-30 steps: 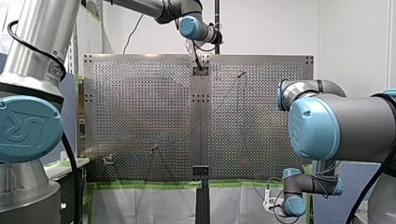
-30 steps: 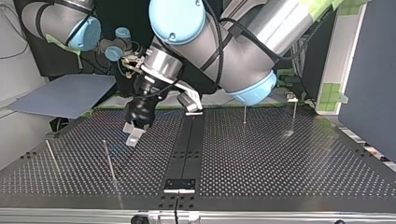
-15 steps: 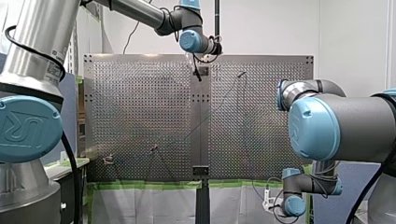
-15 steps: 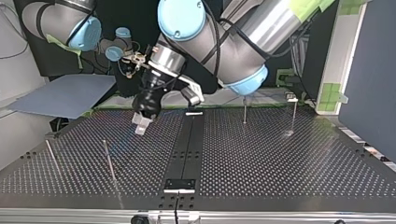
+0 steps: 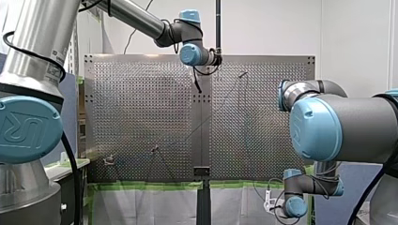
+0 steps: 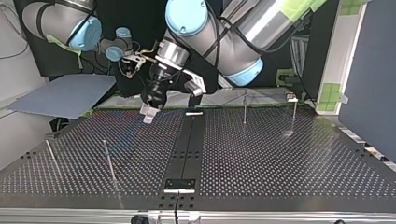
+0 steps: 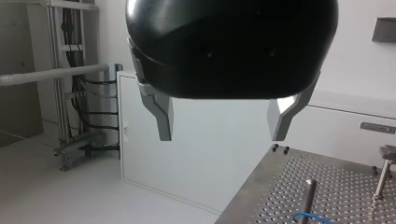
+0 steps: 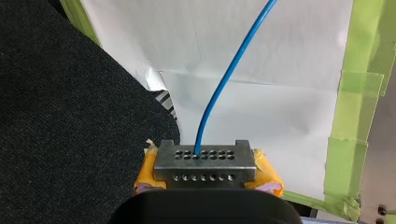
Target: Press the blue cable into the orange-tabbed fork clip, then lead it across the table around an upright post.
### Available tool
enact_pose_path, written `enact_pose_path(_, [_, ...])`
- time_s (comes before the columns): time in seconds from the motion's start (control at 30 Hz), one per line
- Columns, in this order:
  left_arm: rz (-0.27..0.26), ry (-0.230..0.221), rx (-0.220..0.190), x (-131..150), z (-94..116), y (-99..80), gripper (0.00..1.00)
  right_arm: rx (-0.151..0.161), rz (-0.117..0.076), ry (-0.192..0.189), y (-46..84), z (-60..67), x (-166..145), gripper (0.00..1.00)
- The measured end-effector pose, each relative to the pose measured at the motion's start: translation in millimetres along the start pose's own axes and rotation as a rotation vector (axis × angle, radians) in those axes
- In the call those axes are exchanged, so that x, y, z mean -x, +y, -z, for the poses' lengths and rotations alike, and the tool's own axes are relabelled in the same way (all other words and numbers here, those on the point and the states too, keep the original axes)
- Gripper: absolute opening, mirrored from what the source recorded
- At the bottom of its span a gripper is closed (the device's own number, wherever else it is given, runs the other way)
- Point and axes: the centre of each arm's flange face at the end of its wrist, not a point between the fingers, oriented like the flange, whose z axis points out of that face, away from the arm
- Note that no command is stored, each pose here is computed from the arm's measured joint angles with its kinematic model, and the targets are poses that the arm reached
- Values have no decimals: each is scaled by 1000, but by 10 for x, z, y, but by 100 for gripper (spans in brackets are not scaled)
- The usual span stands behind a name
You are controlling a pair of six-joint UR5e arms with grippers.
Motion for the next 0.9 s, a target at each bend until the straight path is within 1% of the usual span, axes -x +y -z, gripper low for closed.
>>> enact_pose_path(0.37, [0,0,1,-306,168,151,100,1,-1,0,7,-3,0,1])
enact_pose_path(0.6, [0,-5,13,-484,287,266,100,1,0,2,5,-7,-6,1])
enact_pose_path(0.9, [-2,-7,17,-692,445,395,100,-1,1,2,-3,-10,-7,1])
